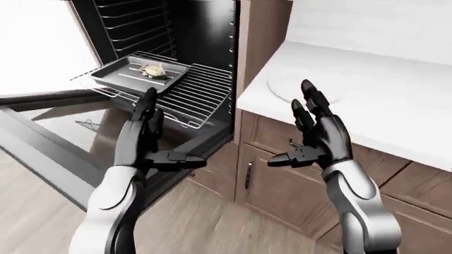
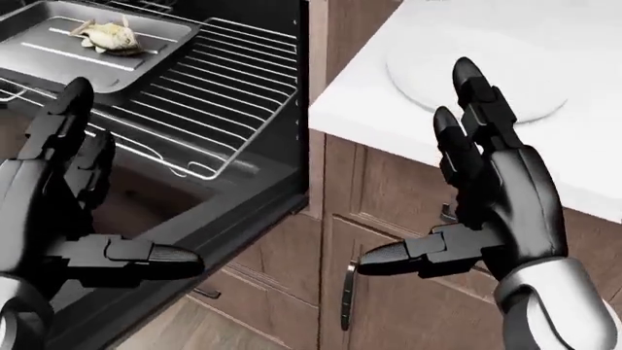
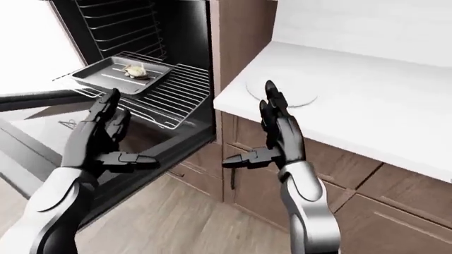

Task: Pick the fish from the oven and place it on the plate on the counter.

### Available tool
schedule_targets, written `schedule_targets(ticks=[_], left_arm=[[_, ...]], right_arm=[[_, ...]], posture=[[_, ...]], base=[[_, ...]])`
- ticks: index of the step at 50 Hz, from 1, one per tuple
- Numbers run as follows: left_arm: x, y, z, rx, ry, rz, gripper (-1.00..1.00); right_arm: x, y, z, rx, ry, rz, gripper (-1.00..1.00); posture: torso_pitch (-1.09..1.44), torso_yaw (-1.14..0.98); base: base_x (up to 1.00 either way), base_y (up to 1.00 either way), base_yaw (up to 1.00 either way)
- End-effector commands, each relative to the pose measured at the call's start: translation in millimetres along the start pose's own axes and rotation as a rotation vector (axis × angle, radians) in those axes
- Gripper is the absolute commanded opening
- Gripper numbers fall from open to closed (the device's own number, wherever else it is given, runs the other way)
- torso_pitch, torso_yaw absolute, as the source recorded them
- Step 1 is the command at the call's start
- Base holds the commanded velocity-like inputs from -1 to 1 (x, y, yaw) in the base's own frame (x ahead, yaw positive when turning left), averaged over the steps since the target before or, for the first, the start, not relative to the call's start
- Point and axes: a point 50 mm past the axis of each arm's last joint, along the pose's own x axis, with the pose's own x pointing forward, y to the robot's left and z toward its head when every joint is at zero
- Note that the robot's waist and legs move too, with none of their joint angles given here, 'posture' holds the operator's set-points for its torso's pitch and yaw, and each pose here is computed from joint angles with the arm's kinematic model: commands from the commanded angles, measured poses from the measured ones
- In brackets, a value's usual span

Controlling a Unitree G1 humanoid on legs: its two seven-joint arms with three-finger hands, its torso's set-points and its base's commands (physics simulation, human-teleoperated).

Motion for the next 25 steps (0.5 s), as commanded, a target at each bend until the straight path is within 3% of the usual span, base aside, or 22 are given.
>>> schedule_targets(ticks=[1,17,25], left_arm=[[-1.3,-2.5,11,0.005,-0.062,-0.012,1.0],[-1.2,-2.8,15,0.006,-0.065,-0.015,1.0],[-4.0,-2.8,35,0.023,-0.088,-0.022,1.0]], right_arm=[[0,0.1,12,-0.013,-0.068,0.006,1.0],[5,-3.8,24,-0.036,-0.079,0.001,1.0],[7,-3.3,44,-0.052,-0.099,0.006,1.0]], posture=[[0.0,0.0],[0.0,0.0],[0.0,0.0]], base=[[0.0,0.0,1.0],[0.0,0.0,1.0],[0.0,0.0,1.0]])
